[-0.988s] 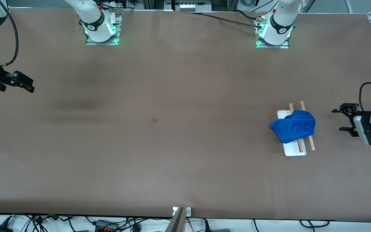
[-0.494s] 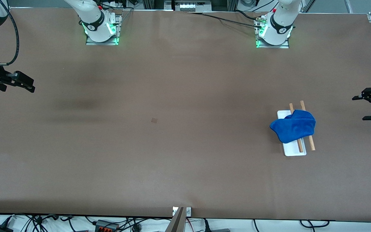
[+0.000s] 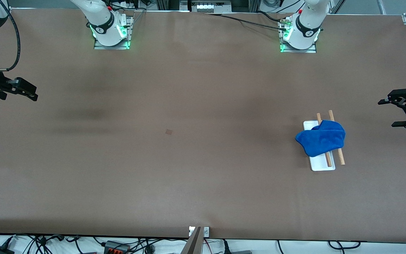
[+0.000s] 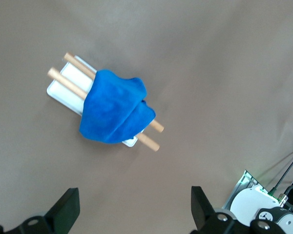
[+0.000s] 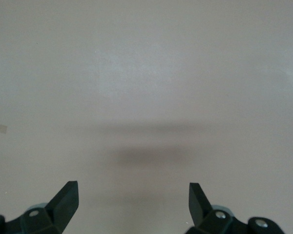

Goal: Pass towel and hang on rack

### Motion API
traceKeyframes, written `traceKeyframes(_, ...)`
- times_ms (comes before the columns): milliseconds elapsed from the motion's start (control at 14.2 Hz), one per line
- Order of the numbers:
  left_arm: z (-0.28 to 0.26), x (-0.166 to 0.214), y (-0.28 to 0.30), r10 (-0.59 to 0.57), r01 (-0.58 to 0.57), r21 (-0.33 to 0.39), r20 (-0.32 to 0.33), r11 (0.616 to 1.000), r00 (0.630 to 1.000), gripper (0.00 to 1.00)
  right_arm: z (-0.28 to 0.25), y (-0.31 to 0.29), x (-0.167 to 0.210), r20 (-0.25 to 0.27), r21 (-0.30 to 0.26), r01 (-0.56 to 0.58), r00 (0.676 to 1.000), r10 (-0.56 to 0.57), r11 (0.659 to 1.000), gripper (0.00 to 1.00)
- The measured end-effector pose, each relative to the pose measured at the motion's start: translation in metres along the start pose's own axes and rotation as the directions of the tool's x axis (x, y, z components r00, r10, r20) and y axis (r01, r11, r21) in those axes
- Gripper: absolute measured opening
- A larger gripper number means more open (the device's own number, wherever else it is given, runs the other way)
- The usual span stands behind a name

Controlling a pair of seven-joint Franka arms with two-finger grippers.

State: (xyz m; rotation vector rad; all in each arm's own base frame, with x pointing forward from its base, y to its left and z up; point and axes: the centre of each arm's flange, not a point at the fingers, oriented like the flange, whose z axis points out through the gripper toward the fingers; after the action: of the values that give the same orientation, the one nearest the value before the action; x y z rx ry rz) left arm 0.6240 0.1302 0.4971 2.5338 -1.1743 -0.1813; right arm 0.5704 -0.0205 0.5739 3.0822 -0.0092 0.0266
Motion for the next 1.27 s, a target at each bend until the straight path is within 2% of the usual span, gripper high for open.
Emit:
traceKeyframes(212, -0.001, 0.026, 0.017, -0.023, 0.023, 0.018, 0.026, 1.000, 0.999, 1.00, 0.002, 0.000, -0.001, 0.008, 0.000, 0.000, 1.000, 0.000, 1.000, 1.00)
traceKeyframes(565, -0.003, 0.026, 0.024, -0.113, 0.113, 0.004, 0.046, 0.994, 0.993, 1.00, 0.004, 0.000, -0.001, 0.012, 0.000, 0.000, 1.000, 0.000, 1.000, 1.00)
traceKeyframes(776, -0.019, 0.058, 0.065, -0.225, 0.218, 0.095, 0.073, 0.971, 0.972, 1.00, 0.005, -0.001, -0.001, 0.014, 0.000, 0.002, 1.000, -0.002, 1.000, 1.00)
traceKeyframes(918, -0.028, 0.076, 0.099, -0.347, 0.331, 0.163, 0.083, 0.929, 0.934, 1.00, 0.005, -0.001, -0.001, 0.015, 0.000, 0.003, 1.000, -0.003, 1.000, 1.00)
traceKeyframes(988, -0.029, 0.079, 0.112, -0.439, 0.421, 0.187, 0.070, 0.888, 0.896, 1.00, 0.005, -0.002, -0.001, 0.014, 0.000, 0.003, 1.000, -0.003, 1.000, 1.00)
traceKeyframes(1129, -0.032, 0.075, 0.126, -0.591, 0.576, 0.221, 0.000, 0.787, 0.807, 1.00, 0.005, -0.002, -0.001, 0.011, 0.000, 0.003, 1.000, -0.003, 1.000, 1.00)
traceKeyframes(1271, -0.032, 0.072, 0.135, -0.651, 0.640, 0.235, -0.038, 0.732, 0.758, 1.00, 0.004, -0.002, -0.001, 0.008, 0.000, 0.003, 1.000, -0.003, 1.000, 1.00)
